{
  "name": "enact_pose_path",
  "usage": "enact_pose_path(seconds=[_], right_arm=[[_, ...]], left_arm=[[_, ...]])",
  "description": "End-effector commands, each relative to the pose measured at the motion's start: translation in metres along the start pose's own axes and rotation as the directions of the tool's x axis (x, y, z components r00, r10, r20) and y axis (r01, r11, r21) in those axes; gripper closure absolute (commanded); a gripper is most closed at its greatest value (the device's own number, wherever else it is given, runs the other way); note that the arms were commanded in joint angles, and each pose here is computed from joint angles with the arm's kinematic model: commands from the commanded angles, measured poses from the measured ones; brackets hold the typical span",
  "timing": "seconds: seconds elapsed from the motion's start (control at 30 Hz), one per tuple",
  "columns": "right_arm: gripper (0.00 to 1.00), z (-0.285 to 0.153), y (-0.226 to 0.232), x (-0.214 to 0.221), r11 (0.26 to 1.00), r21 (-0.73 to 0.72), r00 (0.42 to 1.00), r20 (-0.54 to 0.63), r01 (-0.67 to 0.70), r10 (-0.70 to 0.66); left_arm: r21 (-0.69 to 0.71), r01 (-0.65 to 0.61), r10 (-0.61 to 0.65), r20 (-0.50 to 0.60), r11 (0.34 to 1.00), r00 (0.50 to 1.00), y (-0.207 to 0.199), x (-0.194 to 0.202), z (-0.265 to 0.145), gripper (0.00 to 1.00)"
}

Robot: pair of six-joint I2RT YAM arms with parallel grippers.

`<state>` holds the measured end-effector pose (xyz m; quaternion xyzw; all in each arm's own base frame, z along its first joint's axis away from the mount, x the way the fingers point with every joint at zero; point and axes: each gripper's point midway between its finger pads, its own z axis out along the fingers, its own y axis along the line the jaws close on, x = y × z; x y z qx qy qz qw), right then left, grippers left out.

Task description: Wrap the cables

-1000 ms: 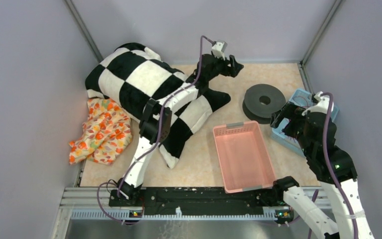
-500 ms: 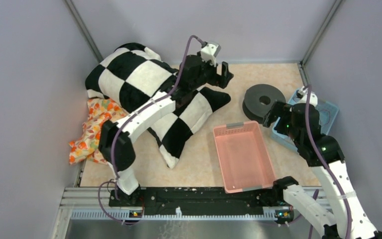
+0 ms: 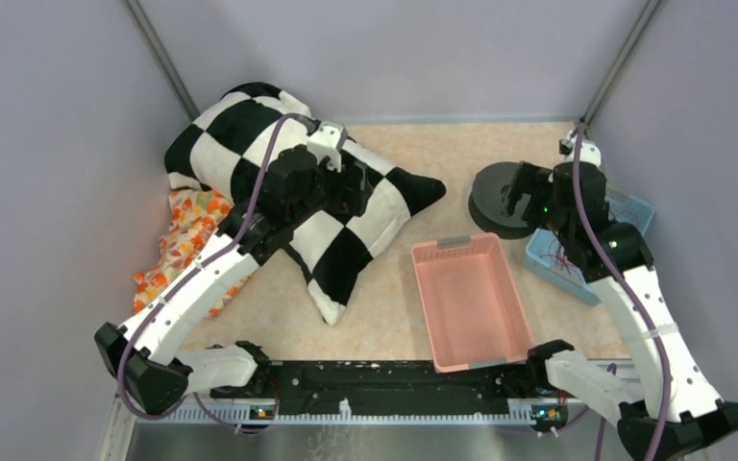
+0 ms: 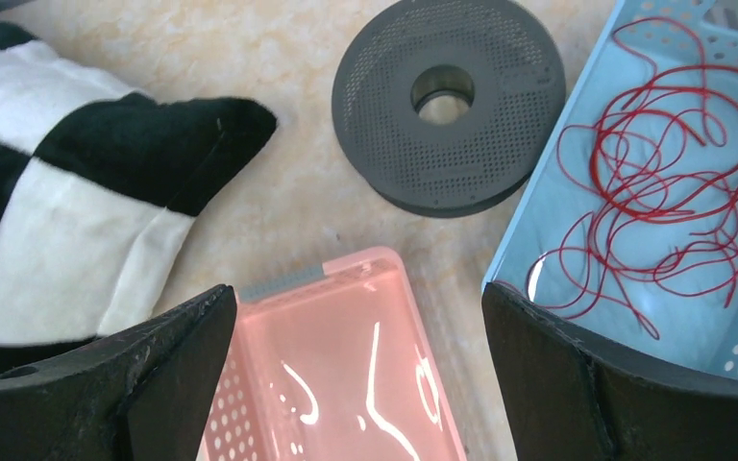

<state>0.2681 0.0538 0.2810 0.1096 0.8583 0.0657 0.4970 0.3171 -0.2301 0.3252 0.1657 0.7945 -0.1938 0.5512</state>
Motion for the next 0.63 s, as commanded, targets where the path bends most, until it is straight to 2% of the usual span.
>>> enact_pose_path(seconds=[0.0, 0.1, 0.23, 0.4, 0.53, 0.6], right_arm=[[0.01, 0.003, -0.017, -0.023, 0.99, 0.143, 1.0, 0.022, -0.007, 0.003], [0.01, 0.001, -0.029, -0.021, 0.977, 0.215, 1.0, 0.003, 0.003, -0.004], [0.01, -0.002, -0.041, -0.024, 0.96, 0.282, 1.0, 0.024, -0.003, -0.004], [0.01, -0.003, -0.05, -0.022, 0.942, 0.337, 1.0, 0.014, 0.004, -0.009], [0.01, 0.002, -0.047, -0.018, 0.945, 0.326, 1.0, -0.017, 0.011, -0.006], [0.01, 0.004, -0.045, -0.018, 0.947, 0.32, 1.0, -0.018, 0.006, 0.0]], left_arm=[[-0.073, 0.085, -0.09, -0.075, 0.994, 0.993, 0.017, 0.036, -0.014, 0.01], [-0.08, 0.095, -0.1, -0.056, 0.992, 0.993, 0.021, 0.036, -0.025, 0.01], [-0.093, 0.113, -0.122, -0.105, 0.989, 0.987, 0.026, 0.037, -0.023, 0.01], [-0.095, 0.132, -0.14, -0.088, 0.987, 0.986, 0.029, 0.018, -0.018, 0.01], [0.064, 0.13, -0.122, -0.111, 0.989, 0.986, 0.009, 0.007, -0.015, 0.01], [0.095, 0.133, -0.123, -0.109, 0.987, 0.986, 0.004, 0.001, -0.014, 0.01]])
